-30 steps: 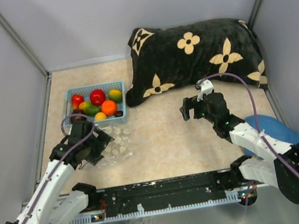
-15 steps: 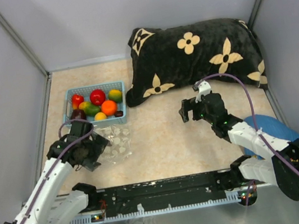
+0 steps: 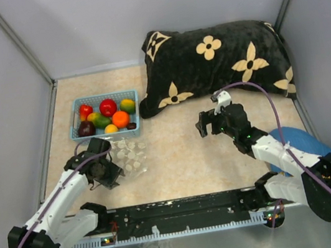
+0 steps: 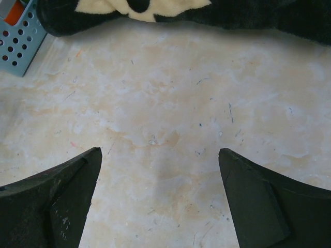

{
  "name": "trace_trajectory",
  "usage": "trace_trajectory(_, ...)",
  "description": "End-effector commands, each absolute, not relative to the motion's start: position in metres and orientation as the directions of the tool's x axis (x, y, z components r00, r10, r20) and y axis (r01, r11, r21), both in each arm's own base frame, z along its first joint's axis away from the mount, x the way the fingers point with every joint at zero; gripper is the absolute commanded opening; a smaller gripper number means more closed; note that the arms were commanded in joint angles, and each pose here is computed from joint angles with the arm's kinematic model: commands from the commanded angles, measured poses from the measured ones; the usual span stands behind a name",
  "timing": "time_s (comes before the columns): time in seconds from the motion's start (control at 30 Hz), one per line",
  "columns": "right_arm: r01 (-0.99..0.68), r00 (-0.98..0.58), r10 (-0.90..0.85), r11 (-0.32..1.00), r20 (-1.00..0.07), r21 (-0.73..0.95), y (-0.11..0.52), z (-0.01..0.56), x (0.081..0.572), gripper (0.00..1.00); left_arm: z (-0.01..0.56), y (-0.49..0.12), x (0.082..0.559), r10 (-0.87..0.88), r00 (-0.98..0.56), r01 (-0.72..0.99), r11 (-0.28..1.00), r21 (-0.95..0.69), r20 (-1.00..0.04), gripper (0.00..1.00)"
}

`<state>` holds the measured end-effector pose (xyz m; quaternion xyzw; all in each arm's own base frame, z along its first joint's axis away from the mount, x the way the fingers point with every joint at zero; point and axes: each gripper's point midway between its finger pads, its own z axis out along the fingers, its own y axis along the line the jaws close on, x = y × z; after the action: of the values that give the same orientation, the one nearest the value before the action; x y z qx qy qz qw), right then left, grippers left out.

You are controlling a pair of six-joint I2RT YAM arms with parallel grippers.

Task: Place the food in the zip-top bag and seal the zipper
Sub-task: Pick up the zipper food storage bag at the center of the board.

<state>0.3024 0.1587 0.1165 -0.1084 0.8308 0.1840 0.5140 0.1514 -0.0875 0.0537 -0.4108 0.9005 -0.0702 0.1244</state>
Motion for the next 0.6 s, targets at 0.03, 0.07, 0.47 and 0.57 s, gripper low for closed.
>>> trace_trajectory(0.03,-0.438,-0.355,0.023,0.879,-0.934,0.188,0.178,0.151,0.311,0.94,0.056,-0.086,0.159,-0.744,-0.639,-0.703,0.668,-0.242,-0.195,0.32)
trace_trajectory(0.07,-0.447,-0.352,0.018,0.875,-0.936,0.186,0.180,0.152,0.310,0.93,0.056,-0.087,0.158,-0.741,-0.644,-0.699,0.671,-0.246,-0.192,0.25)
trace_trajectory(0.47,-0.554,-0.304,-0.066,0.824,-0.950,0.120,0.205,0.175,0.290,0.86,0.094,-0.097,0.162,-0.617,-0.730,-0.489,0.771,-0.408,-0.293,0.00)
trace_trajectory(0.57,-0.604,-0.286,-0.083,0.789,-0.955,0.112,0.215,0.183,0.276,0.84,0.108,-0.108,0.168,-0.559,-0.763,-0.389,0.798,-0.460,-0.325,0.00)
